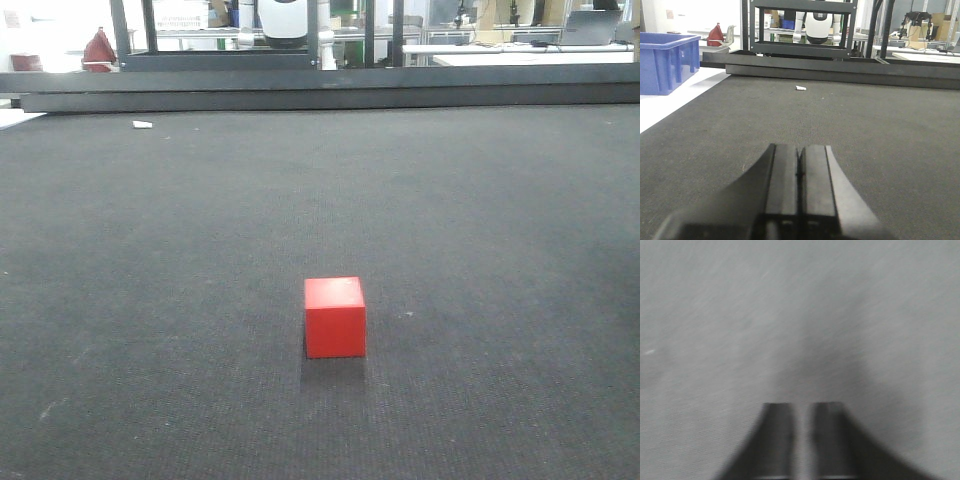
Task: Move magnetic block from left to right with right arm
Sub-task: 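Move the right gripper toward the red cube on the carpet, then lower the open right gripper around the red cube and close it, then lift the red cube with the right gripper and raise it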
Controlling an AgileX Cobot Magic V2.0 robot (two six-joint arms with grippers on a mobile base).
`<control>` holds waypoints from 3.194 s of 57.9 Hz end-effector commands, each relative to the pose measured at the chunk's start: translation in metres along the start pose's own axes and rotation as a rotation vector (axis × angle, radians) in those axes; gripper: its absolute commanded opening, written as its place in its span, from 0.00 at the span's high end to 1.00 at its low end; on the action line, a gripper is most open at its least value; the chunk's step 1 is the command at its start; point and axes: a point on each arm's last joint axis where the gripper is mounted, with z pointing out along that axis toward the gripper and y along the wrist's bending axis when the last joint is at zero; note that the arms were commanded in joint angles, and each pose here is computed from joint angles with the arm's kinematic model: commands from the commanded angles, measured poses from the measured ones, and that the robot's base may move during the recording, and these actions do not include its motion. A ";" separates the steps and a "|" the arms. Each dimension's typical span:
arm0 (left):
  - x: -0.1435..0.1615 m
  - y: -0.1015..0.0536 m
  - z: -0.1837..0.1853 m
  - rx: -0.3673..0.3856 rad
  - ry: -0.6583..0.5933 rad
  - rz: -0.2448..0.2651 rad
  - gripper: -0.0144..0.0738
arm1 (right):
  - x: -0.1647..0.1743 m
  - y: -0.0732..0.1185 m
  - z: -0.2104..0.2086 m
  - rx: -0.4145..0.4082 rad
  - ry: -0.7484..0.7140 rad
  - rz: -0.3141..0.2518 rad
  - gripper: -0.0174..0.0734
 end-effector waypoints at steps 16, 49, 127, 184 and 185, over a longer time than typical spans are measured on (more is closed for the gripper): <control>-0.006 0.000 -0.001 0.001 -0.089 -0.008 0.98 | -0.038 0.070 0.010 -0.013 0.175 0.047 0.15; -0.006 0.000 -0.001 0.001 -0.089 -0.008 0.98 | -0.056 0.188 0.061 -0.064 0.395 -0.049 0.15; -0.006 0.000 -0.001 0.001 -0.089 -0.008 0.98 | -0.042 0.210 0.113 0.002 0.481 0.039 0.49; -0.006 0.000 -0.001 0.001 -0.089 -0.008 0.98 | -0.050 0.046 0.006 -0.100 0.028 -0.201 0.53; -0.006 0.000 -0.001 0.001 -0.089 -0.008 0.98 | -0.049 0.041 0.005 -0.097 0.014 -0.198 0.53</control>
